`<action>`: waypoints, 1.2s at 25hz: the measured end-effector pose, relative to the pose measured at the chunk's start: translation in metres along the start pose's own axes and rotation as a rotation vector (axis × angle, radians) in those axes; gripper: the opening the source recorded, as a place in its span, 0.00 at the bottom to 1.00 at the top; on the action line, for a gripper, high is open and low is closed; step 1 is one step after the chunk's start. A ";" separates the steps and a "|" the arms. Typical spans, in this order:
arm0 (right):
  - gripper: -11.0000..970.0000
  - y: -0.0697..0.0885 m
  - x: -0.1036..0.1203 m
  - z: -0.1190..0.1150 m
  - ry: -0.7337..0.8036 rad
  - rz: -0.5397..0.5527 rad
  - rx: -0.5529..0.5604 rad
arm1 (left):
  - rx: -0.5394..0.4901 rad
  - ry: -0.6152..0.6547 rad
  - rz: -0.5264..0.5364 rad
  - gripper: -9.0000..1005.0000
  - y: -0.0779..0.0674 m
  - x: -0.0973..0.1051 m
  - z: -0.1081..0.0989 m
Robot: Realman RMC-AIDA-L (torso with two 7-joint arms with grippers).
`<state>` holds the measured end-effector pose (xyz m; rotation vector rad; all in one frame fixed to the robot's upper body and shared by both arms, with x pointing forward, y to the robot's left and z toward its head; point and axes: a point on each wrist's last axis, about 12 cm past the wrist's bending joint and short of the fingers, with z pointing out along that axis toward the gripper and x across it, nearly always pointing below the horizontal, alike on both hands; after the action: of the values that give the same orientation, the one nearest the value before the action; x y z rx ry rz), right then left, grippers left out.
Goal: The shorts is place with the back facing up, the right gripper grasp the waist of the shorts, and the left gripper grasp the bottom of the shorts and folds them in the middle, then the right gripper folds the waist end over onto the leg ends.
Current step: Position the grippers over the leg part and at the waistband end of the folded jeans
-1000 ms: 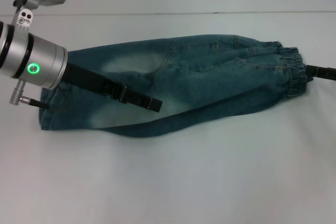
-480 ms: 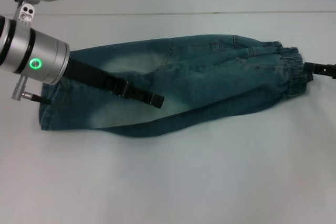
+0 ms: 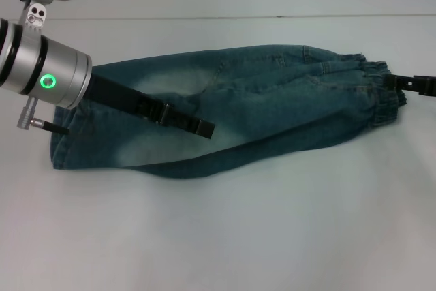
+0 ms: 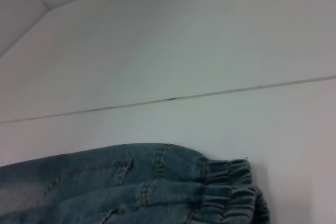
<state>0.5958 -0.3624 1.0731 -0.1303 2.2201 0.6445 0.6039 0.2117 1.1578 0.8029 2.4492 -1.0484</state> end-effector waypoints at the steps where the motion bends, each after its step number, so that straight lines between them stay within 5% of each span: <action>1: 0.95 0.001 0.000 0.001 0.001 -0.003 -0.004 | 0.000 0.000 0.000 0.82 0.000 0.000 0.000; 30: 0.95 0.004 0.019 0.010 0.017 0.024 0.011 | 0.010 0.012 -0.002 0.82 -0.001 0.000 -0.001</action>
<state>0.5889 -0.3521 1.0555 -0.1031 2.2441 0.6461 0.6030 0.2118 1.1597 0.8130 2.4567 -1.0607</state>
